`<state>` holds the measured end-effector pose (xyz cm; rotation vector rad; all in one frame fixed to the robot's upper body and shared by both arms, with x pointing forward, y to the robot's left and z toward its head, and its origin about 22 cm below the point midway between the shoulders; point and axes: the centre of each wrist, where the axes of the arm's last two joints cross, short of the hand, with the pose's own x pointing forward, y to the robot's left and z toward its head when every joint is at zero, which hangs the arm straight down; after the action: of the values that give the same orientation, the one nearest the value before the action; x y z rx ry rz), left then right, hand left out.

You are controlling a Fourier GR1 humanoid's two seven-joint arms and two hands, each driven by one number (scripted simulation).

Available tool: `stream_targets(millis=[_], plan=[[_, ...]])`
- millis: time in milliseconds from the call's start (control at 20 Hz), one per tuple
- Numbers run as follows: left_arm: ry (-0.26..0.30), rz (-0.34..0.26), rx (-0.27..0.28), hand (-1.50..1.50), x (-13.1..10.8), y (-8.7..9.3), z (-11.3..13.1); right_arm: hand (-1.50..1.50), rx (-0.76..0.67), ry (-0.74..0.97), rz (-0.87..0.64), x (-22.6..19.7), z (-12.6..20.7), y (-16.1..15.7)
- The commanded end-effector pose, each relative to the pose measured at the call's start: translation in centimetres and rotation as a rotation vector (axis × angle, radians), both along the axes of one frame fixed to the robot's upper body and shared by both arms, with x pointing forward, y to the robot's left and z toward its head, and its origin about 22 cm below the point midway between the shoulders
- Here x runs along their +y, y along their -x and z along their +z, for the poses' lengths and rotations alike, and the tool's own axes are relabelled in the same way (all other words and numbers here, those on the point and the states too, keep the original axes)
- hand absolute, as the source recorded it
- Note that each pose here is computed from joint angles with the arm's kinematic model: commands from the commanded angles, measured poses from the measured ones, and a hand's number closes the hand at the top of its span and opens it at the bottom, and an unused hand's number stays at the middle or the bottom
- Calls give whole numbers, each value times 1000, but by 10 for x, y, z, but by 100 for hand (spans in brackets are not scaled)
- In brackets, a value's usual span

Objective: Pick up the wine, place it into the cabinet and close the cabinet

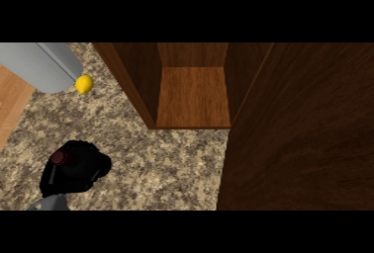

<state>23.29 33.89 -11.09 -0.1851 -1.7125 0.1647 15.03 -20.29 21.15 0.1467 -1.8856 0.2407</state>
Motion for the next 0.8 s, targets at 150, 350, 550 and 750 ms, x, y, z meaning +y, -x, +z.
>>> stream_targets(millis=[150, 350, 550, 750], plan=[[-109, -66, -1, 150, 11, -4, 9, -150, -47, -30, 14, -6, 5, 28], [-103, -32, -48, 150, -27, -4, 21, -150, -45, -6, 22, -15, 6, 24], [-173, 20, -124, 150, -12, -6, 27, -150, -55, -42, 5, -8, 9, 18], [-165, 43, -207, 150, -29, -13, 37, -150, -56, -3, 14, -14, 14, 30]])
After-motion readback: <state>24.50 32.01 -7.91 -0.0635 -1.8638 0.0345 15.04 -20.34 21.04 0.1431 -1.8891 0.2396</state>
